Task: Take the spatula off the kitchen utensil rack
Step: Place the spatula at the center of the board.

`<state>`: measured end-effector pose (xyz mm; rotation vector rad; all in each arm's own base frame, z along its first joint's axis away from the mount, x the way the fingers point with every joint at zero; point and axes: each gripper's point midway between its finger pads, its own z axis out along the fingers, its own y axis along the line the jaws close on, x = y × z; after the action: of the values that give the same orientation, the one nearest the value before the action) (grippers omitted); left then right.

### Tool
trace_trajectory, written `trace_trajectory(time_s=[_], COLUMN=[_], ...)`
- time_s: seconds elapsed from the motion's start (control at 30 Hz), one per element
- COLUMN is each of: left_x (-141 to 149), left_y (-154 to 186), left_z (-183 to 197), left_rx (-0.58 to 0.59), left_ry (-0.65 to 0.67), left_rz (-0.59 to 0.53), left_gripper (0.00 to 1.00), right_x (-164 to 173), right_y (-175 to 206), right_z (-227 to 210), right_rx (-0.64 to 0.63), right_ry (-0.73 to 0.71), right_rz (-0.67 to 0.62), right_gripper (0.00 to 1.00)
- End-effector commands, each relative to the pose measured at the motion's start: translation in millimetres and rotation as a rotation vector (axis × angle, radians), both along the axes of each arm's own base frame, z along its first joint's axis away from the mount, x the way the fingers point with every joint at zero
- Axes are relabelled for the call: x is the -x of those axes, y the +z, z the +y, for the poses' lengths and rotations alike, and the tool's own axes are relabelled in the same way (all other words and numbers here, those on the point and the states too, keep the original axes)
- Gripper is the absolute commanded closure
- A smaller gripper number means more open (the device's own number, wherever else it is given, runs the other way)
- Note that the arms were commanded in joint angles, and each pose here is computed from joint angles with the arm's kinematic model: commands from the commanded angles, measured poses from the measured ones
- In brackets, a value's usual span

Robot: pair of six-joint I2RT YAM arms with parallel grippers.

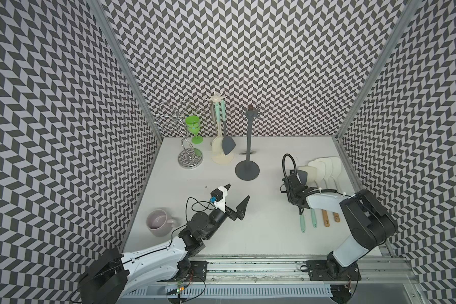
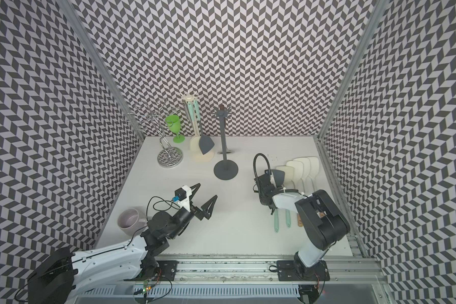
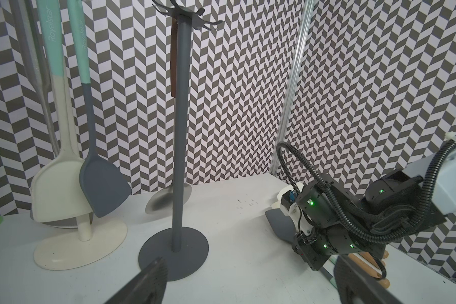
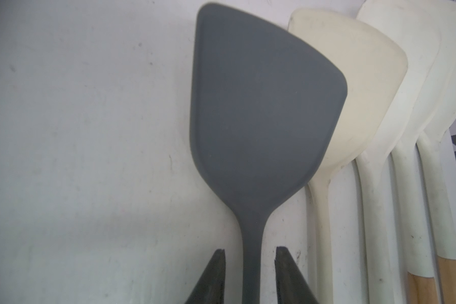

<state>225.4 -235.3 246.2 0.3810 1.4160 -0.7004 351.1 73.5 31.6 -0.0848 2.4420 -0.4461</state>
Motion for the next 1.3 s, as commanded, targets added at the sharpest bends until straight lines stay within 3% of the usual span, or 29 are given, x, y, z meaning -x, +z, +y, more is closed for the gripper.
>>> trace_trajectory(time_s=[0.0,0.17,0.27,0.57,0.67,0.8,0.93,1.27], left_x=[0.6,2.7,18.3,30.8,34.6,32.4,26.1,-3.1], left_y=[11.4,17.1,29.7,40.9,44.3,43.7,35.9,4.1], left_z=[1.3,0.8,9.5,24.6,26.1,29.5,24.2,-6.2], left_rx=[0.027,0.031,0.083,0.128,0.143,0.146,0.118,0.037], left_ry=[-0.004,-0.013,-0.037,-0.043,-0.057,-0.035,-0.024,-0.071], left_rz=[-0.022,-0.026,-0.077,-0.112,-0.113,-0.109,-0.083,0.056], left_gripper=[0.0,0.0,0.0,0.0,0.0,0.0,0.0,0.0], right_x=[-8.9,-8.2,-3.6,30.7,46.7,64.6,78.3,65.1], right_y=[25.2,60.6,90.7,199.7,229.9,256.0,274.4,283.2], right_z=[5.9,15.0,22.7,35.9,33.9,33.5,47.8,89.8], right_rx=[-0.051,-0.144,-0.224,-0.487,-0.574,-0.696,-0.816,-0.959], right_ry=[-0.003,0.021,0.057,0.179,0.199,0.208,0.308,0.493], right_rz=[-0.06,-0.127,-0.185,-0.419,-0.51,-0.586,-0.643,-0.695], right_gripper=[0.62,0.47,0.41,0.18,0.01,0.0,0.0,0.01])
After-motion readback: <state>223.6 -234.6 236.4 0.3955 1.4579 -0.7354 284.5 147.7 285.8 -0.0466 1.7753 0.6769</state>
